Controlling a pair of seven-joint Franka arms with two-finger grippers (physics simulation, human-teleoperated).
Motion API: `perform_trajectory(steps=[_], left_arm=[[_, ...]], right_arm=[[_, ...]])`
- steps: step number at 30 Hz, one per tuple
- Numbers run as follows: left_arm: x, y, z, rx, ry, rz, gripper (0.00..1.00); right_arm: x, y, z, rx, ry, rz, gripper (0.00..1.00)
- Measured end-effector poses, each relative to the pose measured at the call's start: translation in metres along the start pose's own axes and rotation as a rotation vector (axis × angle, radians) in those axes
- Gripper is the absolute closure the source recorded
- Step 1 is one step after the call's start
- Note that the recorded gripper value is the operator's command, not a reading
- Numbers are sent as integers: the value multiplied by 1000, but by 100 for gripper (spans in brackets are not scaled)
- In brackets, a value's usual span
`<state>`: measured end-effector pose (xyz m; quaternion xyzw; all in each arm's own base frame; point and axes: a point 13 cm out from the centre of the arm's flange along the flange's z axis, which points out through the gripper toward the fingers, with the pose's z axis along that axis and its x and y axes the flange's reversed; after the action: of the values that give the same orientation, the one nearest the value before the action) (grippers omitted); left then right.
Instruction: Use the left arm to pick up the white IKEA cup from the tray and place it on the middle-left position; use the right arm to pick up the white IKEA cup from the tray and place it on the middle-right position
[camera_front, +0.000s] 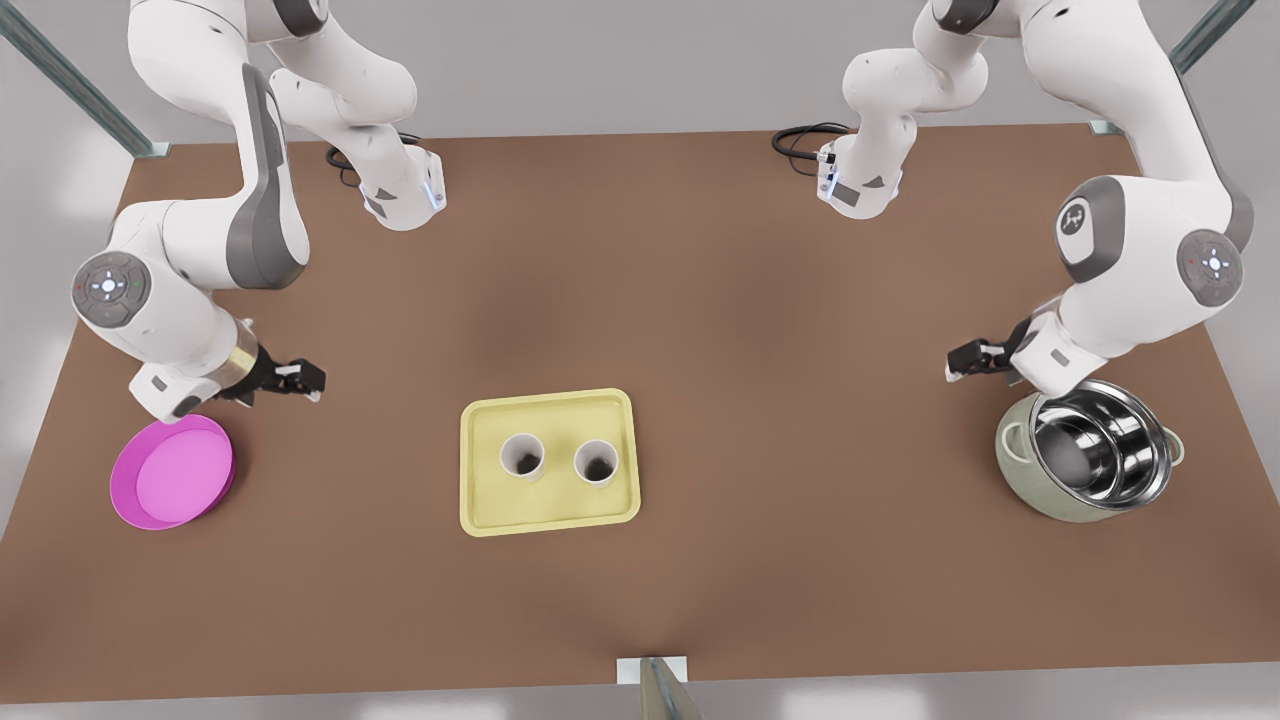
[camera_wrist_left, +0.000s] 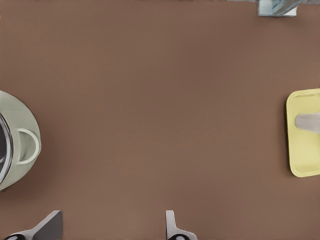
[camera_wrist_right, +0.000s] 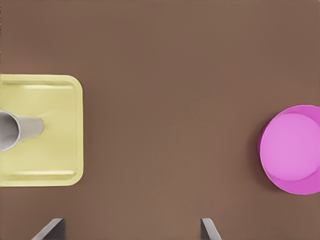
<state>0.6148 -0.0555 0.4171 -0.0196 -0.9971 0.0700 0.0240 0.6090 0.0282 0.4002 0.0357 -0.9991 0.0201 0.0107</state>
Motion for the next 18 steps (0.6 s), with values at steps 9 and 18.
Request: perform_trajectory(steps=[9,18], left_arm=[[-7,-165,70,-63,12,250,0],[-16,-339,212,-134,-81,280,0]], right_arm=[[-14,-5,-8,-3,-62,10,0],[-23,143,74,-43,20,-146,0]])
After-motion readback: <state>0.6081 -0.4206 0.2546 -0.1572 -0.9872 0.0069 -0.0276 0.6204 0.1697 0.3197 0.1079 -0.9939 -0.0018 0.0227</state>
